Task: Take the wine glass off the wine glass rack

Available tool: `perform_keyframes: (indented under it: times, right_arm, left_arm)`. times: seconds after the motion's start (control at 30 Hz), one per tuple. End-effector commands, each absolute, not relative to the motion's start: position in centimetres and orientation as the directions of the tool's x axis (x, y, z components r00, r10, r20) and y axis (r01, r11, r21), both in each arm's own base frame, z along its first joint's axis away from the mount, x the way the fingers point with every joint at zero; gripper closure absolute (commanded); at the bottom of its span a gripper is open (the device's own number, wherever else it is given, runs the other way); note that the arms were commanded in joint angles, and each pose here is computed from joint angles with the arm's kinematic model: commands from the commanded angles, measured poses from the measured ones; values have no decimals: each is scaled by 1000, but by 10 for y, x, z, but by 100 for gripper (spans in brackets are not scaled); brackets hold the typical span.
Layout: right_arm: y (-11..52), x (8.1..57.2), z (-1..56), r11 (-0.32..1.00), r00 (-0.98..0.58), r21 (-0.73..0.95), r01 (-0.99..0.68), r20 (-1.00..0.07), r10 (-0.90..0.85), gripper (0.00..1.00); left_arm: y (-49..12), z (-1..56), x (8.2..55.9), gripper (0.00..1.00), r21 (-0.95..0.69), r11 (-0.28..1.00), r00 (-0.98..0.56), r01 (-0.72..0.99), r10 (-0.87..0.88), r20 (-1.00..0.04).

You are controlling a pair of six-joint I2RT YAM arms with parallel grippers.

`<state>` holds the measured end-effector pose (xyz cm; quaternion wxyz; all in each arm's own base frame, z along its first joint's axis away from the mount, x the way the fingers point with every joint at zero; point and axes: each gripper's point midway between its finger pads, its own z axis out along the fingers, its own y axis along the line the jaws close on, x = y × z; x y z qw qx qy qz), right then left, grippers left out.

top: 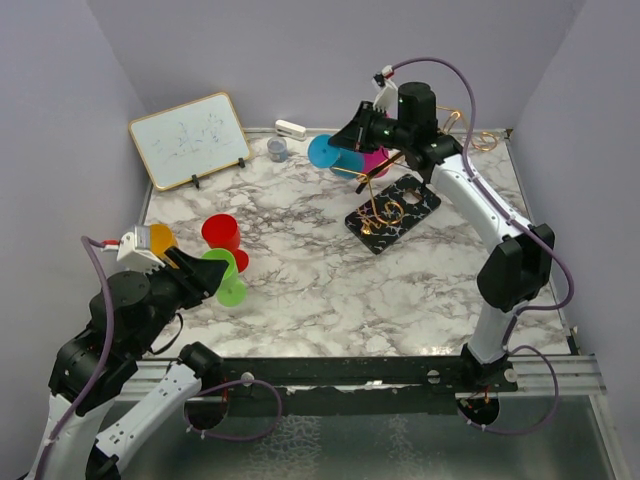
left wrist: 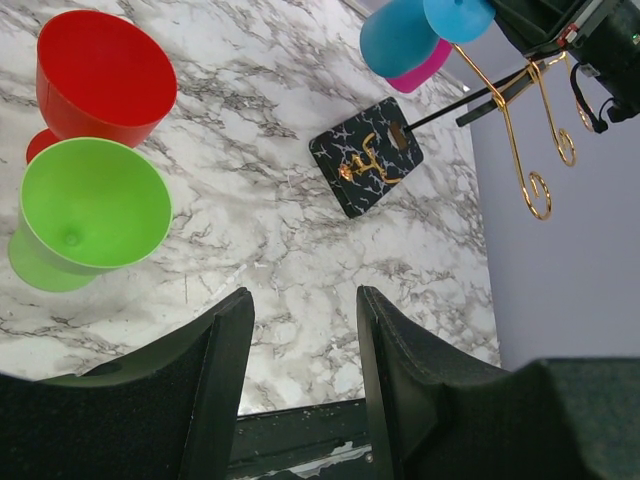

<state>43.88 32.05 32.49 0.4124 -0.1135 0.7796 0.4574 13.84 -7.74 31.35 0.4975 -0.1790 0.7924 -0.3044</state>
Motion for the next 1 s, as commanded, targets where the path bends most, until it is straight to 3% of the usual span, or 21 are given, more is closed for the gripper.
perform_keyframes:
  times: [0.0, 0.33, 0.97]
  right_arm:
    - [316, 430, 353, 452, -638, 672, -586, -727, 253, 99]
    - [324, 416, 353, 292, -729, 761, -580, -644, 230, 99]
    - [334, 419, 336, 245, -777, 787, -566, -609, 160, 99]
  left_arm:
    - [-78, 322, 136, 52, -682, 731, -423, 43, -605, -675]
    - [-77, 323, 133, 52, -692, 721, -420, 47, -614, -668]
    - [-77, 321, 135, 52, -693, 720, -421, 40, -617, -665]
